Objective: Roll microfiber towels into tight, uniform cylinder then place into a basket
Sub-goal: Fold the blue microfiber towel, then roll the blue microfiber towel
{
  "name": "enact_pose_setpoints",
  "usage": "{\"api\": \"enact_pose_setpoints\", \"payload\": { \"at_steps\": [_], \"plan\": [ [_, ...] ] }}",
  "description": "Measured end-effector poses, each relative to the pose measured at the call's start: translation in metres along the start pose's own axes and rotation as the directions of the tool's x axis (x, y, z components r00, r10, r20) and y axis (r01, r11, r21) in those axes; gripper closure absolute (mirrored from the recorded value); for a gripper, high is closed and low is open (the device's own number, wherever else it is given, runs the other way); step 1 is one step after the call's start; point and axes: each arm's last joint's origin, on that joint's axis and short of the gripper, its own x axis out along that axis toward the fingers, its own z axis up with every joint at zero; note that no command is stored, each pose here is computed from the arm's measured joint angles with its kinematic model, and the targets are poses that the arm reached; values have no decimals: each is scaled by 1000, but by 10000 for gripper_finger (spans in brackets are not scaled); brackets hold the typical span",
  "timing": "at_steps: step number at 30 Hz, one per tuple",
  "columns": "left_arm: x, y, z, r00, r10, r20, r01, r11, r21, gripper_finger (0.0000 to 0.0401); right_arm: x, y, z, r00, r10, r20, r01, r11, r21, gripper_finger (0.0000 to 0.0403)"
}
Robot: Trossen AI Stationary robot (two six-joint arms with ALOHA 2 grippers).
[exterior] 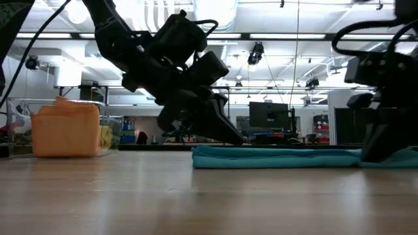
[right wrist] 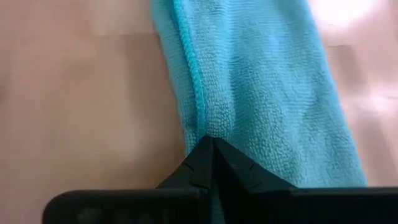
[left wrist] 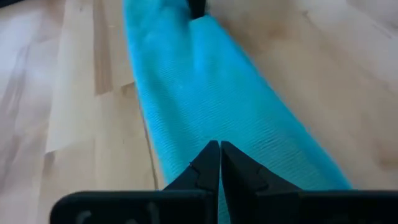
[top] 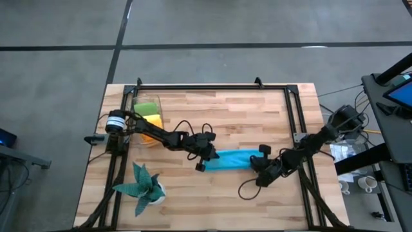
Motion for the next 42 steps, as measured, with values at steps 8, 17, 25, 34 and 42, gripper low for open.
{"api": "enact_pose_setpoints", "payload": {
  "at_steps": [8, 17, 25, 34, 42],
  "plan": [
    [-4, 5, 2, 1000, 16, 9, -16, 1000, -4, 401, -10, -10, 13, 998, -24, 54, 25, 1000, -16, 394],
    [-19, 10, 28, 995, 30, 98, -31, 1000, 4, 401, -64, -24, 44, 926, -64, 372, 60, 998, 22, 394],
    [-19, 10, 29, 994, 30, 108, -25, 999, -46, 401, -79, -40, 46, 780, -346, 522, 275, 938, 211, 394],
    [-40, 13, 45, 986, 69, 149, -63, 997, -48, 401, -76, -36, 52, 762, -355, 542, 281, 935, 217, 394],
    [-57, 8, 51, 977, 117, 180, -112, 993, -35, 401, -75, -37, 55, 754, -366, 546, 281, 930, 235, 394]
  ]
}}
